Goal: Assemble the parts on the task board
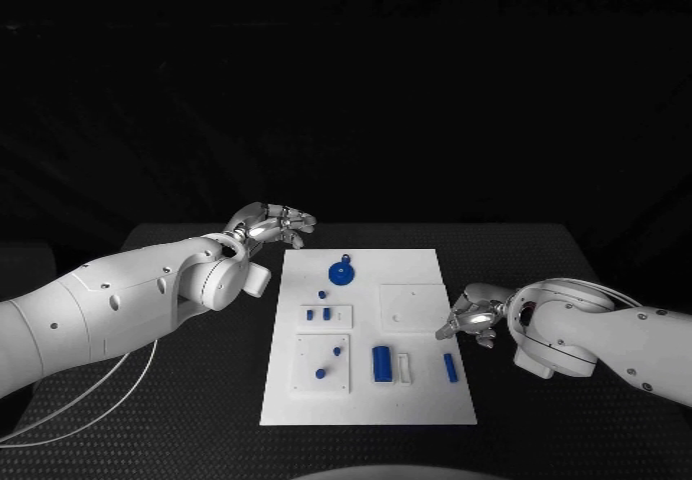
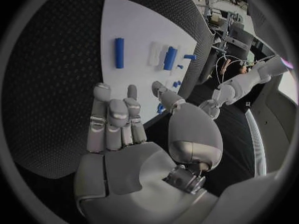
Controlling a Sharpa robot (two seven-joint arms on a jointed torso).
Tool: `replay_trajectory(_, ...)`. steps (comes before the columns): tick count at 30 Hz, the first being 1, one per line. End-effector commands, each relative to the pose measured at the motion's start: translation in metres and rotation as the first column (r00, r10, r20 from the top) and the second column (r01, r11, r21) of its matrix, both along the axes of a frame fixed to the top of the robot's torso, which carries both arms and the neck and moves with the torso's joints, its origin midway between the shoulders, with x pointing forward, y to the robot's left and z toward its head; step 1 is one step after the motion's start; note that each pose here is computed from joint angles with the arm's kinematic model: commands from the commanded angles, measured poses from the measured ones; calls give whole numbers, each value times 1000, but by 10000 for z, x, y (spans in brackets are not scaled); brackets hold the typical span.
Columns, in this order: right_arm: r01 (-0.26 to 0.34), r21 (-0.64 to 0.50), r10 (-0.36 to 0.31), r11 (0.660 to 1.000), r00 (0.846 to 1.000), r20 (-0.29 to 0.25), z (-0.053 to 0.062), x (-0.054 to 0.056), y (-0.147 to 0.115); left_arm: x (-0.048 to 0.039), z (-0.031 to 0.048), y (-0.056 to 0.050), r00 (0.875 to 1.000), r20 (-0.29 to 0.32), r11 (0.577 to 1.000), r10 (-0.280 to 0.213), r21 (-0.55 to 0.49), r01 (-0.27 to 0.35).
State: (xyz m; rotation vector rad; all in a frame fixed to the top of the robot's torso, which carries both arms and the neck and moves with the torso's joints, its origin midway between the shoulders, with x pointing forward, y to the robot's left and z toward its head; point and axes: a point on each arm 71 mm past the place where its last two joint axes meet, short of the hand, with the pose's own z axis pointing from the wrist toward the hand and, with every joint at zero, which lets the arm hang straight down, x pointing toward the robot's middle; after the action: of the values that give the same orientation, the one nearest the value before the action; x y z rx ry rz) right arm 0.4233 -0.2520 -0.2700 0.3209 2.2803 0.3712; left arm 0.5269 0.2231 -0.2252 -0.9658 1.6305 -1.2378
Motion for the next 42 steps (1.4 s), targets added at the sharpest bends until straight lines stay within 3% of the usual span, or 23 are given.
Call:
replay_trajectory(1,-31,-91,29,995,999,-25,-32,-48,-60,-5,9,-23,1000,1,1000,-17,-12,17)
replay_trajectory(5,-37,-110,31,993,998,-54,-95,-121,-83,-7,11,-26,1000,2,1000,-19,-13,19)
replay_trajectory(14,-61,-160,52,985,997,-57,-290,-249,-44,-11,11,-30,1000,2,1000,-21,-14,21)
replay_trajectory(21,-83,-180,75,980,996,-53,-350,-270,5,-11,11,-15,1000,2,1000,-18,-13,18)
replay_trajectory(29,-130,-228,130,965,991,-16,-447,-297,117,-13,12,-18,1000,1,1000,-20,-13,20)
replay_trajectory(35,-193,-305,216,933,975,43,-511,-314,237,-15,11,-9,1000,0,1000,-20,-13,20)
replay_trajectory(42,-238,-324,271,916,961,59,-592,-352,388,-17,10,-5,1000,-2,1000,-21,-13,21)
